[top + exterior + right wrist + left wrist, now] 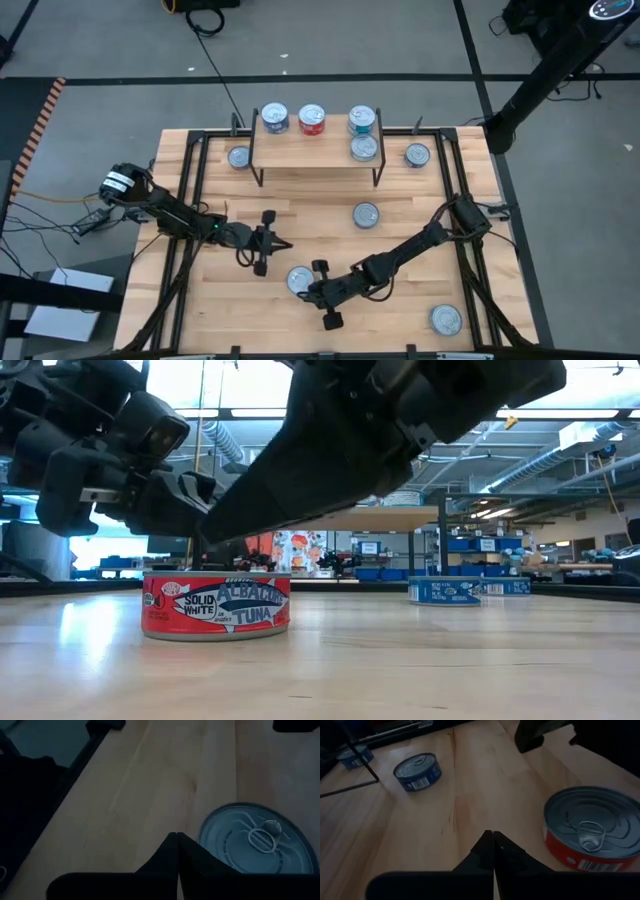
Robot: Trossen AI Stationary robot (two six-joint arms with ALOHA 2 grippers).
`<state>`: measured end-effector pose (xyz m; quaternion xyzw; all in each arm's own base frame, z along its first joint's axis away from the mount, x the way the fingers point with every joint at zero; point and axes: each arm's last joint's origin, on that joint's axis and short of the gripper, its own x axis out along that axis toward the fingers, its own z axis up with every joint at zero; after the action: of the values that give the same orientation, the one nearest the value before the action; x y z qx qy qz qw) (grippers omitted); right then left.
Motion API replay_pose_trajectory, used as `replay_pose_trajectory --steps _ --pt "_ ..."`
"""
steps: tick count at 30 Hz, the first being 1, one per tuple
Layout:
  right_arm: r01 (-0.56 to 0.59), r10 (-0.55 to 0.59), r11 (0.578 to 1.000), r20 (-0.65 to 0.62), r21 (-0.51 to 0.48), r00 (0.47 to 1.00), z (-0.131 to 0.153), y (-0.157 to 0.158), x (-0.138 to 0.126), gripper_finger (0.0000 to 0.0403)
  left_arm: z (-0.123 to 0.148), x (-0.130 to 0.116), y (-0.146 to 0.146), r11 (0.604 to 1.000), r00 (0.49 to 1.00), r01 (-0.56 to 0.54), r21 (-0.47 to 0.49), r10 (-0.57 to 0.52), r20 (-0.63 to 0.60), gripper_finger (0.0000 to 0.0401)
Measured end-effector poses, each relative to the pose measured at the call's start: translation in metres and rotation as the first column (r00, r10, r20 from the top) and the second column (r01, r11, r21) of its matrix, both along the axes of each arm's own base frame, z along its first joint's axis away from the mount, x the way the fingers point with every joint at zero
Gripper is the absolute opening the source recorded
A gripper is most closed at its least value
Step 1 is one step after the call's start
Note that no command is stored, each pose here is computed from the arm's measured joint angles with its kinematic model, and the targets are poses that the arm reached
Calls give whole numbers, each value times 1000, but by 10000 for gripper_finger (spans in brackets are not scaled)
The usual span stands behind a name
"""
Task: Stack canned seafood by type on shelf
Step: Put the red tuna can on the shelf aligned with the other red tuna cans
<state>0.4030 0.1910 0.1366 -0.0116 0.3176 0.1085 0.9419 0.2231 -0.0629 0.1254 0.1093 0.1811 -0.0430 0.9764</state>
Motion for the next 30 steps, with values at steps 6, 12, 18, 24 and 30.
replay_pose_trajectory --steps 6,12,18,24,30 --pt "39 -40 999 -43 -14 998 -3 -6 0 10 -1 0 0 1000 1000 8 1 -8 -10 1" --pt "56 -57 998 -63 -12 996 -14 -12 4 12 -3 0 0 1000 999 17 6 -16 -29 1" --pt "71 -72 997 -47 -25 996 -12 -14 4 12 -15 8 -3 999 995 28 26 -26 -96 1" --pt "9 -8 1000 -77 13 997 -16 -10 3 12 -25 21 -8 999 990 36 35 -31 -136 1" --pt "42 -46 998 -76 -56 996 -29 -13 4 10 -35 28 -10 998 984 49 39 -41 -173 1"
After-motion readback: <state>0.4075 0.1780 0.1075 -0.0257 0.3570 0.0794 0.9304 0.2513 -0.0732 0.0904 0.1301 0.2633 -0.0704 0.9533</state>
